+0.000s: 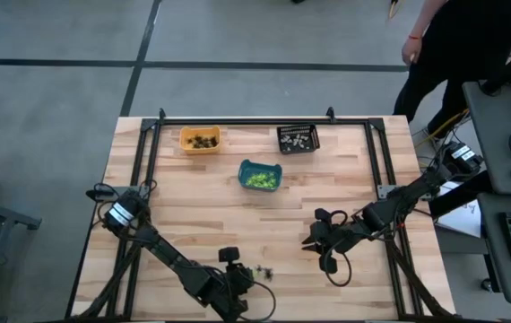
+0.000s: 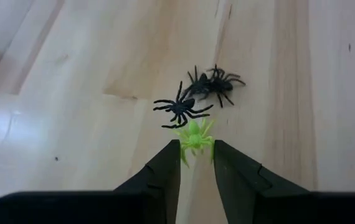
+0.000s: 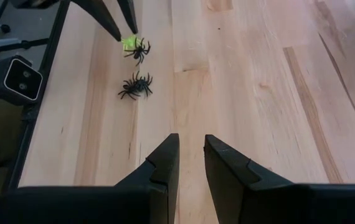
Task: Sort Halloween decoration
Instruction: Put the green spider toy into the blue bin
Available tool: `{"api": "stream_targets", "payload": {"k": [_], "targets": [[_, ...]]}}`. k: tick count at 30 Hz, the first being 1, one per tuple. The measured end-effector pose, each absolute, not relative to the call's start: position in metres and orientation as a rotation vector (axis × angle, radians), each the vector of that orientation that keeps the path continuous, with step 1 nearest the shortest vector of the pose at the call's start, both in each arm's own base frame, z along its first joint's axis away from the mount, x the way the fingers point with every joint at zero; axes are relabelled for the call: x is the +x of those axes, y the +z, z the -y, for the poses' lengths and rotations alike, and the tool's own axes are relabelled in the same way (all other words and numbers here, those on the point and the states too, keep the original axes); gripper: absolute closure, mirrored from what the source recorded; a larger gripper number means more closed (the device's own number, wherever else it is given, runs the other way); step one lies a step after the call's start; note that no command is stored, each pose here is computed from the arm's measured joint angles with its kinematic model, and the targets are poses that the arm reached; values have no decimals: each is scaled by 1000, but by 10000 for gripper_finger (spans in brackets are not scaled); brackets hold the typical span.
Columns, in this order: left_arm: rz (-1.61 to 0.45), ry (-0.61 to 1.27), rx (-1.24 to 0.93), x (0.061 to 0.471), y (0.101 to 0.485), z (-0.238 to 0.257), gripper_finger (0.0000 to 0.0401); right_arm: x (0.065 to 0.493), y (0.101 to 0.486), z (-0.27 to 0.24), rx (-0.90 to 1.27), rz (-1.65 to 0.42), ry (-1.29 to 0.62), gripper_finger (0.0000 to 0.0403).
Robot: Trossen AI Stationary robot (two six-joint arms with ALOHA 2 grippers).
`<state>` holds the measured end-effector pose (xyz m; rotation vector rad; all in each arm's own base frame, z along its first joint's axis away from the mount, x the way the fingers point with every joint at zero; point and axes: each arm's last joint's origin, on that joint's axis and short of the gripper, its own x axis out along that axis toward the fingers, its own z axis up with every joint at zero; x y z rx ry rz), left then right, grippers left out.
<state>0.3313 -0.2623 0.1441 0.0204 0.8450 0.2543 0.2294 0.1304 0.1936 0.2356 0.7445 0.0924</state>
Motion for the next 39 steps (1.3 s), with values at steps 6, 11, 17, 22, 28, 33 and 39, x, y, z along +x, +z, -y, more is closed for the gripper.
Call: {"api": "stream_targets", "payload": {"k": [6,11,17,22,28,33,39], "targets": [[-903,195,-53,333,152,259,325,230,194,-131,239,-739,94,337],[-893,215,-64,334,153,256,325,234,198,-133,217,-681,129,337],[-818,289,-37,336,154,254,325,250,195,-143,124,-535,212,337],[-813,295,-36,337,155,253,325,268,180,-154,39,-427,259,337],[-811,294,-38,337,155,254,325,288,158,-156,34,-323,254,337],[-811,293,-36,337,155,254,325,299,138,-150,56,-314,222,337],[-810,295,-33,337,155,254,325,305,120,-148,74,-318,211,337]]}}
